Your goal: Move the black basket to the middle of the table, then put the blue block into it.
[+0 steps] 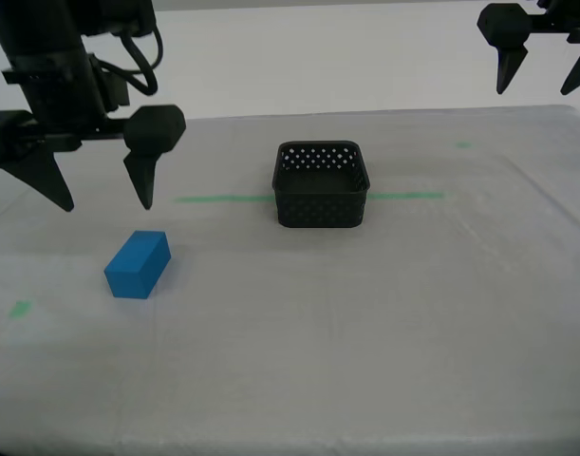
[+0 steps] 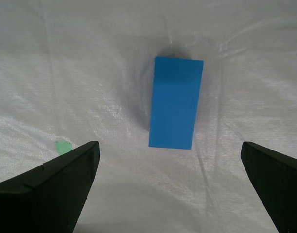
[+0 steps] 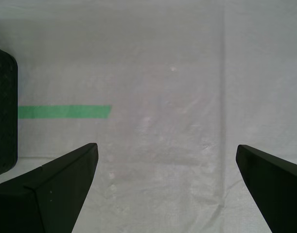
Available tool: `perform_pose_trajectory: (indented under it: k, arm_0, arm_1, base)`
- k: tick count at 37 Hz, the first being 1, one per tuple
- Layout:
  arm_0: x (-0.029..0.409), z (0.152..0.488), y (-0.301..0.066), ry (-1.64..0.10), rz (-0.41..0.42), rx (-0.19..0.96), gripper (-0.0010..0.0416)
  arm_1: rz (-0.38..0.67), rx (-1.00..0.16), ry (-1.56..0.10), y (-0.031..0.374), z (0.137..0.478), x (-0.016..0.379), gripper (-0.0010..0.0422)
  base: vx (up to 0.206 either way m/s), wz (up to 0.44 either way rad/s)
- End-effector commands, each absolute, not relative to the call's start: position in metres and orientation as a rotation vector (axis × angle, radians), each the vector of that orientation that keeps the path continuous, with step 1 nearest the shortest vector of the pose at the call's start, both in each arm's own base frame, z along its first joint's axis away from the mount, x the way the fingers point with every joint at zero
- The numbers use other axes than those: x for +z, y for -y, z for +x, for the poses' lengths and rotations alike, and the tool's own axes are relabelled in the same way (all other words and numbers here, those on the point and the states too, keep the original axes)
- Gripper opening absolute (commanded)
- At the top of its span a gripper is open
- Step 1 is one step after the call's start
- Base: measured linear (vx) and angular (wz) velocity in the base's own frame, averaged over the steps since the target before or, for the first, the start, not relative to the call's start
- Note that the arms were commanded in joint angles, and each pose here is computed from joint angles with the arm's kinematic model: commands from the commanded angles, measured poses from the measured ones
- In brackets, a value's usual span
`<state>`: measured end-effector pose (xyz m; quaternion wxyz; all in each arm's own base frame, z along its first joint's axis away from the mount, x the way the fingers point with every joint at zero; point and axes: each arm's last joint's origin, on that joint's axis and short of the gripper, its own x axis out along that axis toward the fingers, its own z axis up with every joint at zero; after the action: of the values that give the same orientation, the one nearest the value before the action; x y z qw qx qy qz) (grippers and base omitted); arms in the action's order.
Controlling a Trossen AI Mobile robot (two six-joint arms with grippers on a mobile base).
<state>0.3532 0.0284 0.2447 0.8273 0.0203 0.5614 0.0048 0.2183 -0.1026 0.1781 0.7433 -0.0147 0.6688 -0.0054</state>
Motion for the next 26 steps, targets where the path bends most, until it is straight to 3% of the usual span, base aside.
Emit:
perform_pose_trajectory:
  k: [1,26]
  arm_0:
    - [0.245,0.353,-0.028,-1.191,0.044,0.011,0.0398]
    - [0.245,0.353,-0.028,-1.189,0.044,0.011,0.0399]
  arm_1:
    - [-0.012,-0.024,-1.507,0.107,0.226,0.163,0.0401]
    - [0.035,-0.051,-1.558,0.119,0.249,0.105,0.0401]
  base:
    - [0.0,0.0]
    - [0.0,0.0]
